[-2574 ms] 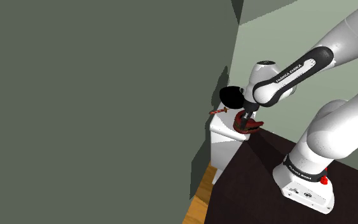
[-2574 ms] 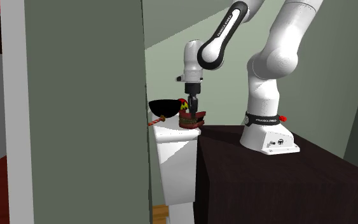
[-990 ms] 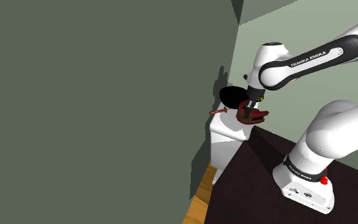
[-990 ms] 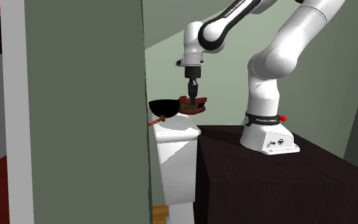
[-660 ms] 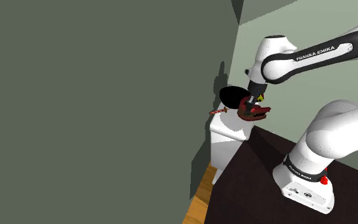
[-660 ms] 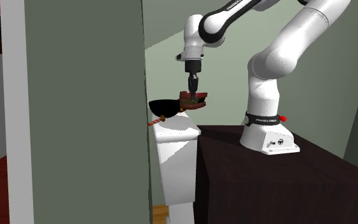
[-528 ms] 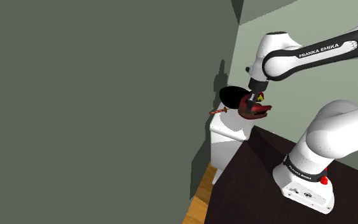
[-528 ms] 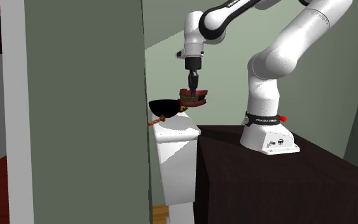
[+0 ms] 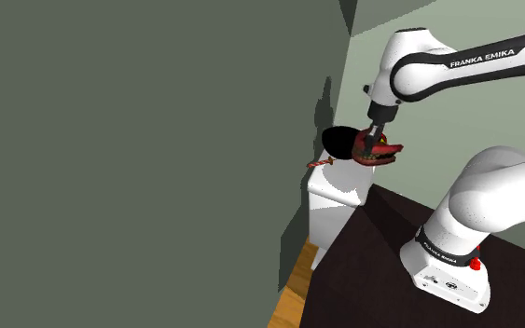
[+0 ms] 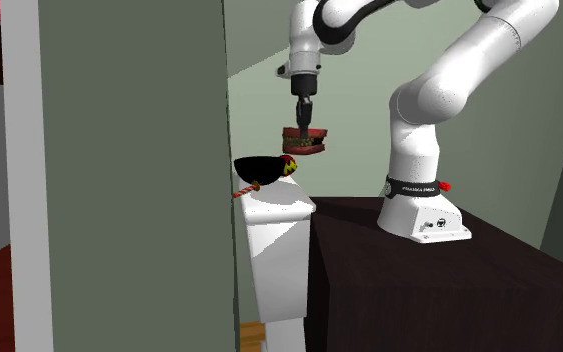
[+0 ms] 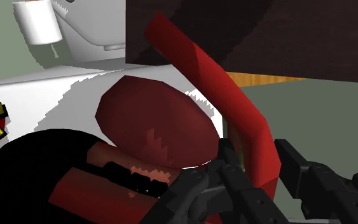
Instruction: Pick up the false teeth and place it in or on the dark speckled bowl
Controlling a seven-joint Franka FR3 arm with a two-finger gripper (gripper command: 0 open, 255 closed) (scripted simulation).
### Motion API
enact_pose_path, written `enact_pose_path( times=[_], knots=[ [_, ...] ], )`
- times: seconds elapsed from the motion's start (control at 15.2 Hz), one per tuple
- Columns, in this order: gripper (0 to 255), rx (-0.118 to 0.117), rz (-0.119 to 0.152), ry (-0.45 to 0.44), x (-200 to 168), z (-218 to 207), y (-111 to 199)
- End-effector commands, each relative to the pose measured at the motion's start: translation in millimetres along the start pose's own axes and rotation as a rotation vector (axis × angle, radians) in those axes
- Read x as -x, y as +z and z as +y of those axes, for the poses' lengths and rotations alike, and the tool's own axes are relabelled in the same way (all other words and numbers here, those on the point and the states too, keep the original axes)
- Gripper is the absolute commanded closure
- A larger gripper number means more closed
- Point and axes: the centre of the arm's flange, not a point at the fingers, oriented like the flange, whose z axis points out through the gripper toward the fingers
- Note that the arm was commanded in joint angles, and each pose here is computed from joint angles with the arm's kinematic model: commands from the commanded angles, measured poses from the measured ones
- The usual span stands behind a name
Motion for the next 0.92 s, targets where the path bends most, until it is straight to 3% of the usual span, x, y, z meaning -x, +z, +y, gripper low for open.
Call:
enact_pose_path(
  times=[0.0,0.13,0.86],
  knots=[
    [255,0.0,0.0,0.0,0,-1,-12],
    [255,0.0,0.0,0.0,0,-1,-19],
    [255,0.0,0.0,0.0,-89,111,-42]
  ],
)
